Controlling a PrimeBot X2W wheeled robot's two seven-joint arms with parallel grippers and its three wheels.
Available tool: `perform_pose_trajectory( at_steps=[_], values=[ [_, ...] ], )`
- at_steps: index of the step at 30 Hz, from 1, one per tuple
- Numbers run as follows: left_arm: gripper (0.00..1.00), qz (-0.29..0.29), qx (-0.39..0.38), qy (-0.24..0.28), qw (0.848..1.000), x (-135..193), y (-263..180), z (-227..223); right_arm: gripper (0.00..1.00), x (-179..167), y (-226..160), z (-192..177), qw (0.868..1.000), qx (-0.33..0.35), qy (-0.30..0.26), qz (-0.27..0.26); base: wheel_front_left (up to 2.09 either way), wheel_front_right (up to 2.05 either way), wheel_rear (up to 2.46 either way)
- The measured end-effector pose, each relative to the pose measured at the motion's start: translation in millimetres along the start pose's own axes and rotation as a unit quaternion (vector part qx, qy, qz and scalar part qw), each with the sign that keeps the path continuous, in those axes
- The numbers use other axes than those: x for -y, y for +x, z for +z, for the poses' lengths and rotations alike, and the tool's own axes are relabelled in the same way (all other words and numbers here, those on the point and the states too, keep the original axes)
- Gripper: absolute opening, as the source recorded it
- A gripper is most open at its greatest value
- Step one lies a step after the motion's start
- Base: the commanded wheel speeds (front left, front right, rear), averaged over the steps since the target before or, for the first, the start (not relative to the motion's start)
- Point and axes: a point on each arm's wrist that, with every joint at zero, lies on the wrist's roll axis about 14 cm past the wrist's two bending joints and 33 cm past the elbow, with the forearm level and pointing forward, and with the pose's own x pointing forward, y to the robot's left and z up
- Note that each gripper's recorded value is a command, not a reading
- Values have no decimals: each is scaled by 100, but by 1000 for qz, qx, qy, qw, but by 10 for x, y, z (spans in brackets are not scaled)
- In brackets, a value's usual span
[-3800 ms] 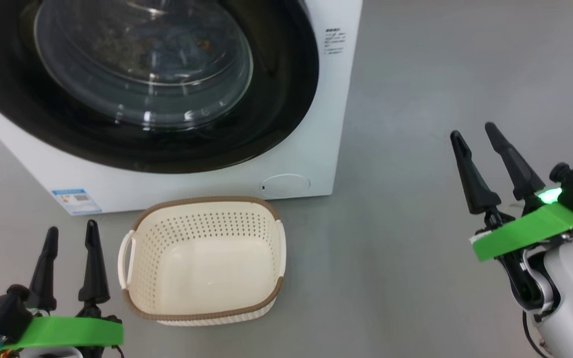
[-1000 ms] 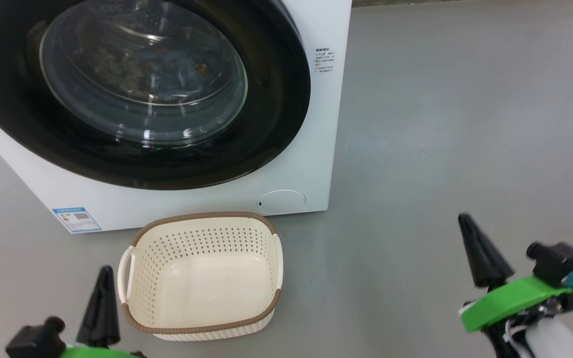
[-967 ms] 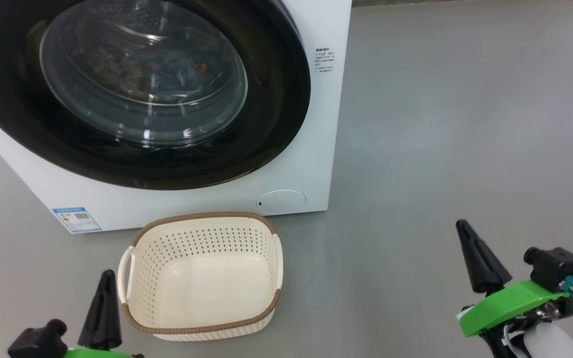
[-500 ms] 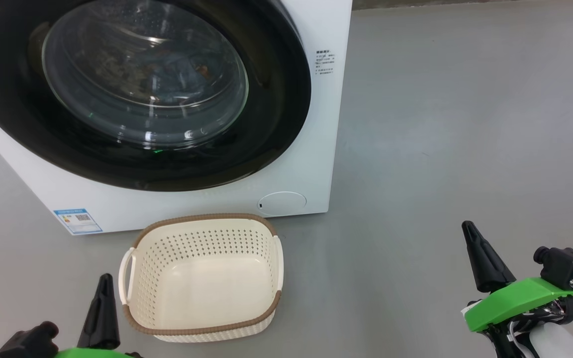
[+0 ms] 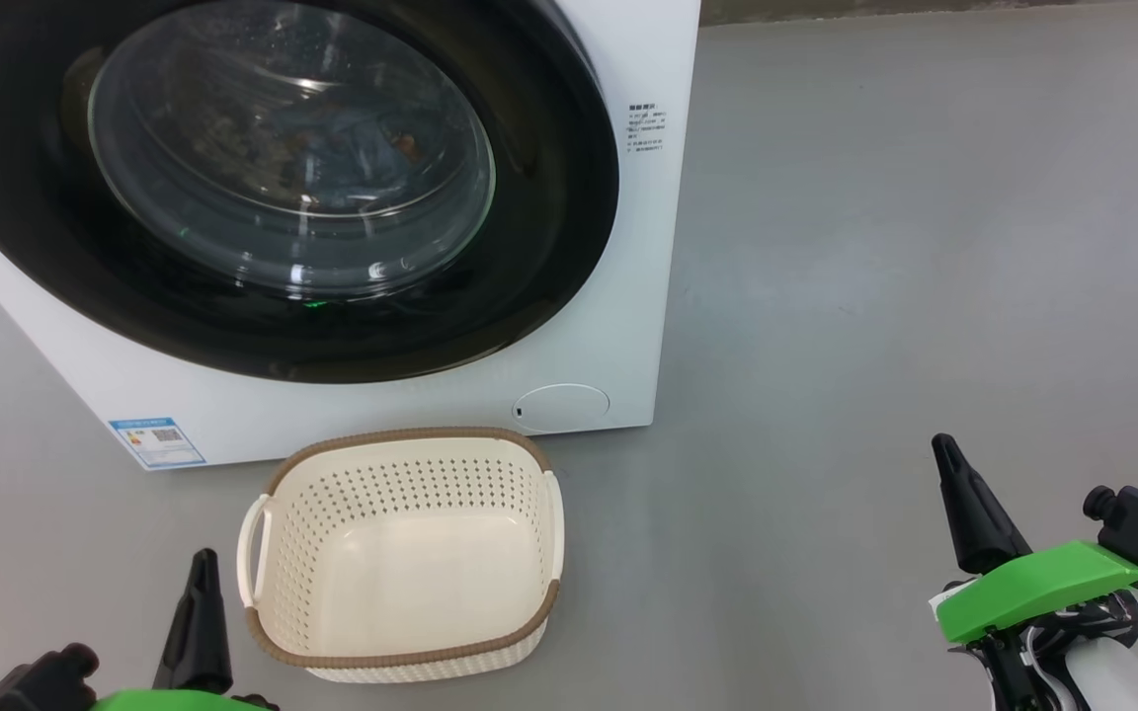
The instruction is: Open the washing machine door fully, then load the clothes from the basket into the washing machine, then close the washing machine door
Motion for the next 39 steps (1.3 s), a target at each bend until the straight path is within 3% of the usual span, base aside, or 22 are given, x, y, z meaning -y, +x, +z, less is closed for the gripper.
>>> perform_pose_trajectory(
  at_steps=[18,39],
  values=[
    [0,14,-3,-86,996,-35,-8,13,0,48,-3,51,996,7,84,-19,0,0,0],
    [0,22,-6,-190,981,-45,-17,38,0,107,-34,93,980,15,193,-36,0,0,0]
  ],
)
